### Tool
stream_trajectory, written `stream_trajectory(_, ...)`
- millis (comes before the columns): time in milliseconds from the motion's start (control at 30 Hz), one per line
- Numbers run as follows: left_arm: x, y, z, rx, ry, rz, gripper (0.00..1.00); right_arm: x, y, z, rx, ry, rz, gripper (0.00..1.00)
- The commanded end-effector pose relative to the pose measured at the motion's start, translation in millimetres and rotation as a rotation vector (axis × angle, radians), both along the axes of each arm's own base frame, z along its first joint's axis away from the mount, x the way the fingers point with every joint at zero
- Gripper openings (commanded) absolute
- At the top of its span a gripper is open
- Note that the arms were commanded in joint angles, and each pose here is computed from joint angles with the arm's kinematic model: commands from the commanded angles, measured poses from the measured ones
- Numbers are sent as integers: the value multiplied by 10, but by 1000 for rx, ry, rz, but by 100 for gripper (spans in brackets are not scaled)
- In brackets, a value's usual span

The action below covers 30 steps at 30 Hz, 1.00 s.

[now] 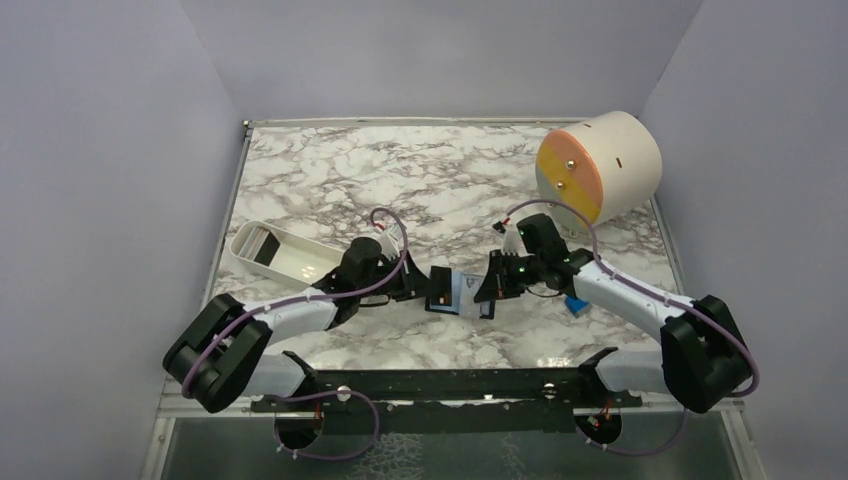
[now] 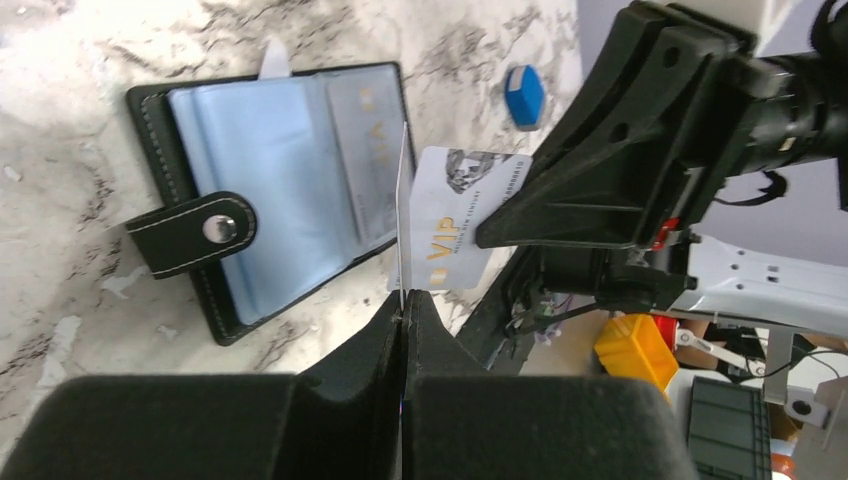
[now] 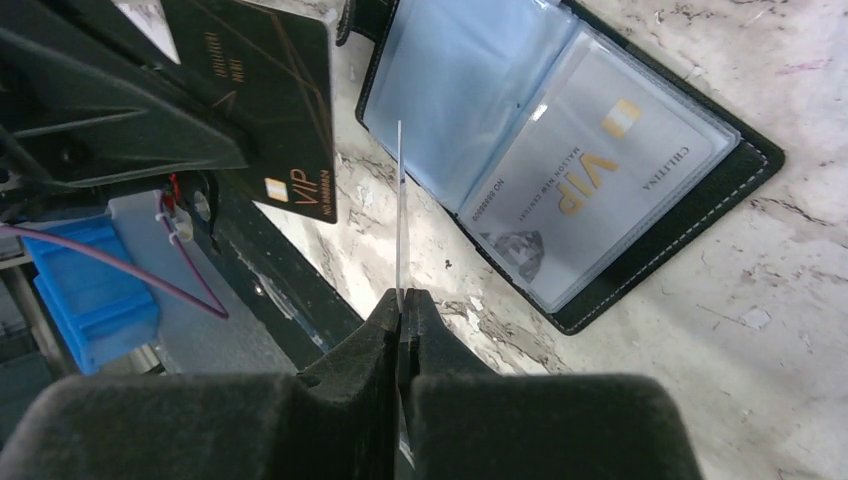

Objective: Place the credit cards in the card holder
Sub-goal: Insert the credit card into the card holder.

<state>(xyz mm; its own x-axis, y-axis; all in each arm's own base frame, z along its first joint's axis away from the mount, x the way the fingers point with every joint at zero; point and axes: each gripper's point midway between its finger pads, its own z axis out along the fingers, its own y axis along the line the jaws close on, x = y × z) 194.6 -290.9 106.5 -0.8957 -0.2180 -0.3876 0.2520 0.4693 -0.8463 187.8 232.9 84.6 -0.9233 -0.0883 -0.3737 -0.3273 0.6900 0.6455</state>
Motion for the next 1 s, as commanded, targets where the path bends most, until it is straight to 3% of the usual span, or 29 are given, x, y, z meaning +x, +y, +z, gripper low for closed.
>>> stream_trajectory(0, -52, -25, -126, 23, 42, -82, 0, 91, 141, 103, 87, -11, 60, 1)
stream_trajectory(133, -43, 30, -272, 70, 67, -70, 0, 120, 112, -20, 95, 52, 61, 1)
stream_trajectory(400, 37, 259, -531, 288, 66, -44, 0, 138, 130, -166, 135, 125, 80, 1)
stream_trajectory(967, 46, 439, -770, 388, 108, -7, 0, 316, 31, -477, 58, 180, 13, 1)
